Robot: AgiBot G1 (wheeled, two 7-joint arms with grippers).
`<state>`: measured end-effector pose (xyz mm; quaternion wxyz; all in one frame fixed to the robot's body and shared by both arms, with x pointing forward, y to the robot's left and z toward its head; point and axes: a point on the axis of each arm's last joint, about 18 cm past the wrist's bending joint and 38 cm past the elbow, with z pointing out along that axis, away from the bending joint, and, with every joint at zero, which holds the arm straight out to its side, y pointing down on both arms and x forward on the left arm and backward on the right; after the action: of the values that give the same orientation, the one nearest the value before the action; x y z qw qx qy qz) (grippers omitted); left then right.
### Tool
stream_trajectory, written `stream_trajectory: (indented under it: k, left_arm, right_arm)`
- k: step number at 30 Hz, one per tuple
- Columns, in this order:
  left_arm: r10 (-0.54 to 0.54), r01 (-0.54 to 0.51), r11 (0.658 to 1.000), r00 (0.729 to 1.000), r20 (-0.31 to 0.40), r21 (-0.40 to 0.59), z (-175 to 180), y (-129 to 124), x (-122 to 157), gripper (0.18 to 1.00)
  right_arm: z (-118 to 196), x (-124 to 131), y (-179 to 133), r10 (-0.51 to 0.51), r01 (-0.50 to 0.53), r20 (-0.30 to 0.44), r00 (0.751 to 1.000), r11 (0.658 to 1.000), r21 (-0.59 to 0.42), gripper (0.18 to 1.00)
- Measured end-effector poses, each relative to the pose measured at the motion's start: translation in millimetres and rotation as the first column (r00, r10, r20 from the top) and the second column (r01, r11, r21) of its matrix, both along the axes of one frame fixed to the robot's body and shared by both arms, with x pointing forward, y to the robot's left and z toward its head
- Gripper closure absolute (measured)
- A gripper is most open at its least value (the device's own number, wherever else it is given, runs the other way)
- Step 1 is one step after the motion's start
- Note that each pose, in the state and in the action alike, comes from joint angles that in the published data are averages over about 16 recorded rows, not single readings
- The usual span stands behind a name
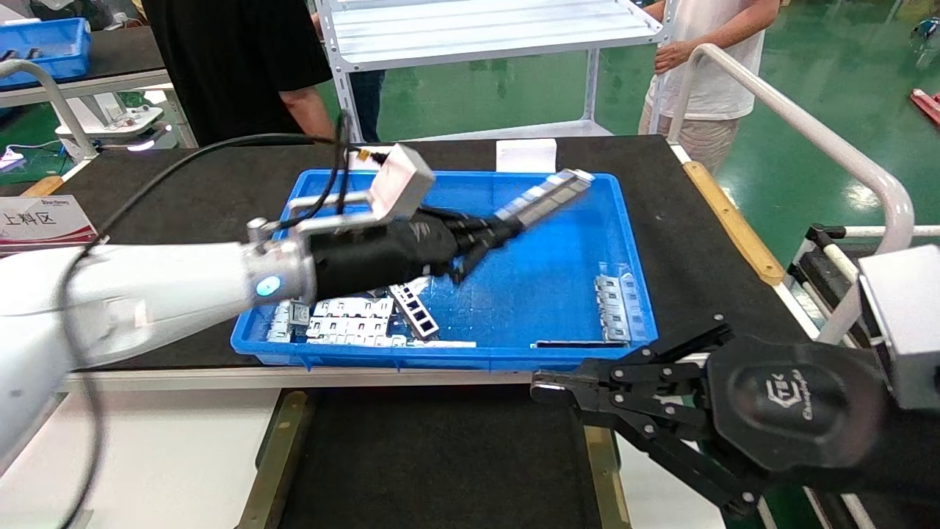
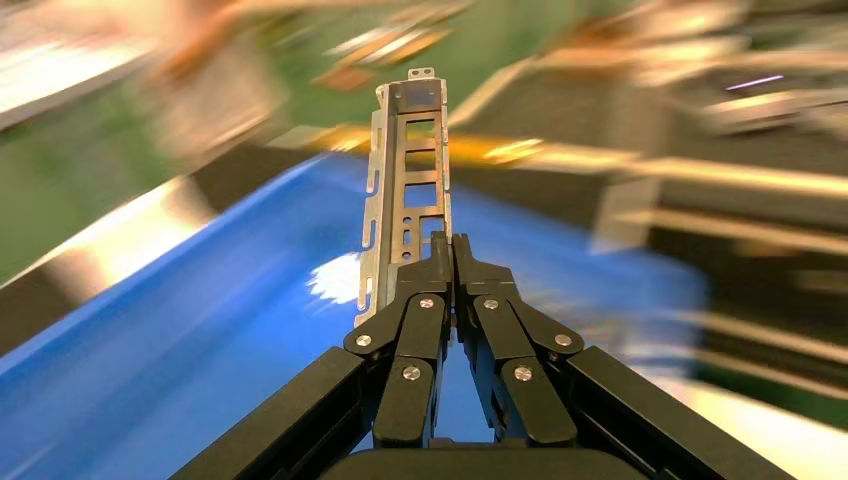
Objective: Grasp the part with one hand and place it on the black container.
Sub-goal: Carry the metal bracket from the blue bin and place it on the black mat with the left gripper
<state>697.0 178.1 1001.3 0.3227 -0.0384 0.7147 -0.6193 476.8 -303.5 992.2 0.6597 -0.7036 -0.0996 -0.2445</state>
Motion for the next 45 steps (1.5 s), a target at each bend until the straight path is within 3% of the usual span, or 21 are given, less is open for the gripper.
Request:
stream_trajectory:
  k: [8,17,25,33,39,45]
  left_arm:
    - [-0.225,0.227,0.973,0.974,-0.043,0.052,-25,33,-58,0.991]
    - [-0.227,0.246,0.966,0.956,-0.185,0.087,-87,72,-95,0.992]
    - [-0.101,0.144,0.983,0.943,-0.318,0.115,-156,91,-120,0.992]
    - [0.076,-0.042,0.995,0.907,-0.413,0.090,-216,87,-128,0.992]
    - [0.185,-0.212,0.977,0.849,-0.494,0.003,-246,74,-123,0.992]
    - [0.248,-0.366,0.926,0.774,-0.583,-0.092,-269,58,-115,0.992]
  right_arm:
    - [0,0,0,0.000,0.000,0.000,1.000,1.000,0.000,0.988]
    - [0,0,0,0.000,0.000,0.000,1.000,1.000,0.000,0.988]
    - [0,0,0,0.000,0.000,0.000,1.000,1.000,0.000,0.988]
    - [0,0,0,0.000,0.000,0.000,1.000,1.000,0.000,0.988]
    - [0,0,0,0.000,0.000,0.000,1.000,1.000,0.000,0.988]
    - [0,0,0,0.000,0.000,0.000,1.000,1.000,0.000,0.988]
